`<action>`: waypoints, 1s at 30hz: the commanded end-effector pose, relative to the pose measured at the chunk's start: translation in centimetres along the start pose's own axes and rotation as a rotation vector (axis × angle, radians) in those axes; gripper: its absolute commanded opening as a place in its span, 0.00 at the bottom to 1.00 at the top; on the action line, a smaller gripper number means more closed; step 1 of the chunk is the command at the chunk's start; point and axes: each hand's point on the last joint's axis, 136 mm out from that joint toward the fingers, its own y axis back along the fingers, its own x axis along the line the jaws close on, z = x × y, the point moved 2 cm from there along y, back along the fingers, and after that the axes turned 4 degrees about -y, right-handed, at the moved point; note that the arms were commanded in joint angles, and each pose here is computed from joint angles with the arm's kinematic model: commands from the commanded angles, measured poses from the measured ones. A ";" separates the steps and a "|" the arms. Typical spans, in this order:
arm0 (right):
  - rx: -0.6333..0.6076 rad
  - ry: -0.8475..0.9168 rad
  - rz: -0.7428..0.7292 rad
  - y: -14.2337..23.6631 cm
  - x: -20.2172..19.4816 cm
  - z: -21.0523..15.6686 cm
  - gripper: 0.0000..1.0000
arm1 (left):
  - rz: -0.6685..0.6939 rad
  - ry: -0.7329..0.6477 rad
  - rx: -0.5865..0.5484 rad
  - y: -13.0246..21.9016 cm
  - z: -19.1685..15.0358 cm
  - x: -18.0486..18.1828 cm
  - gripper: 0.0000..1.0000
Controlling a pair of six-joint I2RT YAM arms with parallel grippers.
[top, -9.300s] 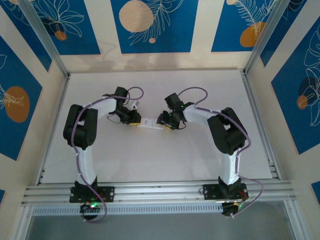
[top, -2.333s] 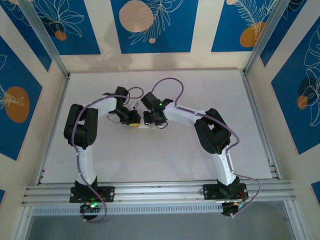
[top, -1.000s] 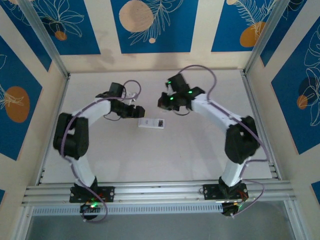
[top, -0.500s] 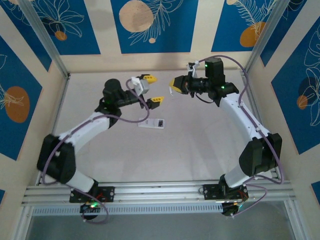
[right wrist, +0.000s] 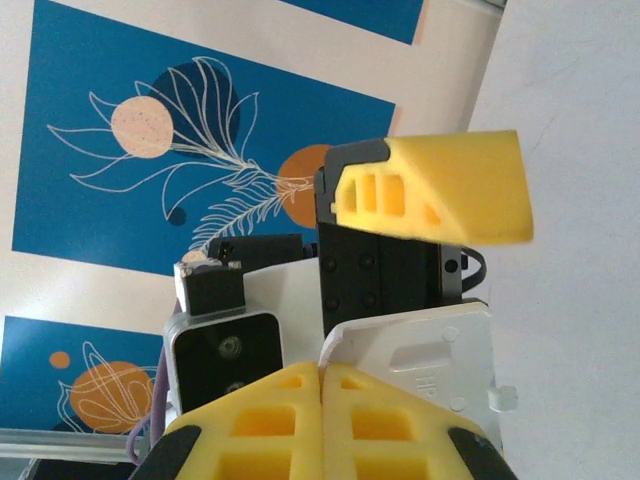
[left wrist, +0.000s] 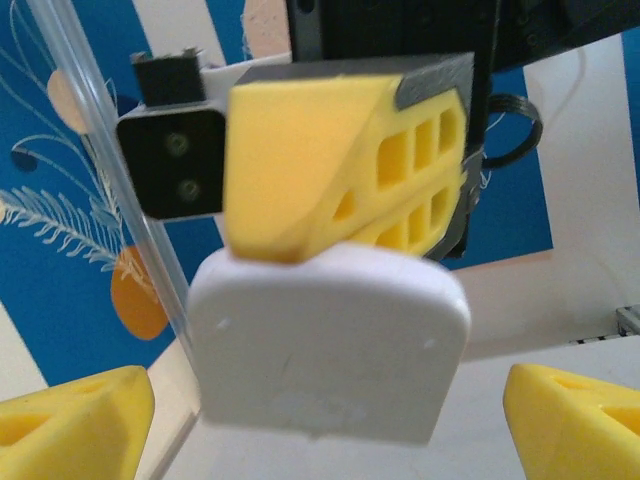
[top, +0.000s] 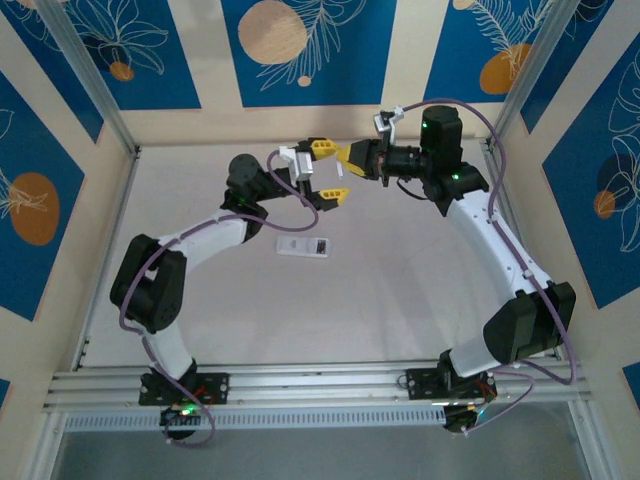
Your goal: Load the batteries into the remote control
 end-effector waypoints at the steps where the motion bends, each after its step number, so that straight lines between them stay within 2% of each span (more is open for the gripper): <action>1: 0.026 0.038 0.053 0.3 2.3 -0.7 0.01 | -0.059 -0.040 -0.073 -1.1 2.6 -0.7 0.89; 3: 0.029 0.040 0.056 0.3 2.3 -0.7 0.01 | -0.061 -0.042 -0.079 -1.2 2.7 -0.8 0.82; 9: 0.028 0.033 0.065 0.3 2.2 -0.7 0.01 | -0.086 -0.032 -0.075 -1.0 3.2 -1.3 0.55; 13: 0.027 0.032 0.065 0.5 2.1 -0.8 0.01 | -0.072 -0.030 -0.064 -0.7 2.9 -1.2 0.49; 15: 0.029 0.030 0.058 0.5 1.9 -1.0 0.02 | -0.059 -0.031 -0.058 -0.6 2.9 -1.0 0.43; 17: 0.029 0.036 0.038 0.8 1.8 -1.4 0.07 | -0.048 -0.037 -0.039 -0.4 2.8 -0.8 0.38; 20: -0.008 0.062 -0.073 1.8 1.2 -1.9 0.29 | -0.030 -0.058 0.044 0.0 1.8 -0.7 0.36; 21: -0.030 0.083 -0.130 2.2 0.9 -2.1 0.33 | -0.025 -0.070 0.097 0.1 1.2 -0.7 0.36; 25: -0.078 0.194 -0.343 2.8 0.1 -3.1 0.36 | -0.026 -0.103 0.302 1.1 -0.5 -1.0 0.36; 30: -0.068 0.272 -0.504 2.0 -0.8 -3.8 0.36 | -0.058 -0.148 0.434 1.5 -1.1 -1.8 0.35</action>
